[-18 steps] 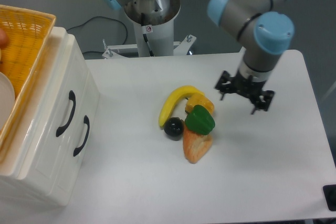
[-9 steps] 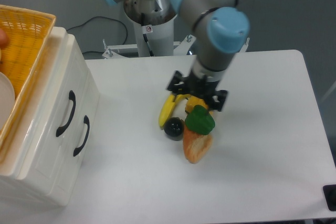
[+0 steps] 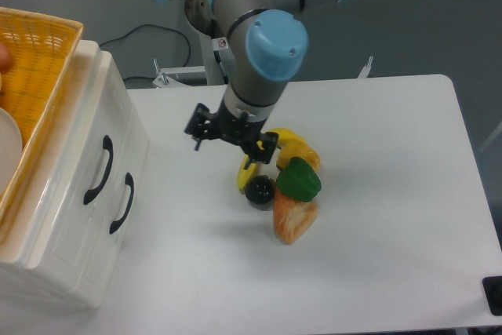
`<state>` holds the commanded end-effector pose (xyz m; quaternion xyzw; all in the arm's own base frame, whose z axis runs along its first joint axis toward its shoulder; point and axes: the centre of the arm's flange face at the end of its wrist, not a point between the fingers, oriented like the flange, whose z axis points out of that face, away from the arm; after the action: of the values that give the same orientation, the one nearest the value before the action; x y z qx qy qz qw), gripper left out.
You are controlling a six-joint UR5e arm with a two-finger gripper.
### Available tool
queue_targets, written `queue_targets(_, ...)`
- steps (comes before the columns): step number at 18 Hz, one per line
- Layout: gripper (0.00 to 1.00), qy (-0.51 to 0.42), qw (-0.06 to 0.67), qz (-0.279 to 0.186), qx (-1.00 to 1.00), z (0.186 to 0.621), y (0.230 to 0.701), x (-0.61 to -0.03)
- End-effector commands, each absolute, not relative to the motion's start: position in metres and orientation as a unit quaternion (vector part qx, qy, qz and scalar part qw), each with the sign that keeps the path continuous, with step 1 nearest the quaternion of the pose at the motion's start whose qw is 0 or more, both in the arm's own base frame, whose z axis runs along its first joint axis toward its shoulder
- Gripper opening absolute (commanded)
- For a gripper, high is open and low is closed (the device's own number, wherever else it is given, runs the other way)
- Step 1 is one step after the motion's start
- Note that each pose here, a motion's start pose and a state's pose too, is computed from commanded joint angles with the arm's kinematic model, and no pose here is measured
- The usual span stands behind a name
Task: Slide the top white drawer open
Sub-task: 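Swing the gripper over to the upper drawer handle of the cabinet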
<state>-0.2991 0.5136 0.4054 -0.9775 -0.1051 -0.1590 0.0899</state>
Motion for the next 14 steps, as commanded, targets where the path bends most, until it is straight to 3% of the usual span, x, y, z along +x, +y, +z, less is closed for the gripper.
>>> queue_targets(14, 1.0, -0.143, 0.095, -0.21, -0.962, 0.397, 0.554, -0.257)
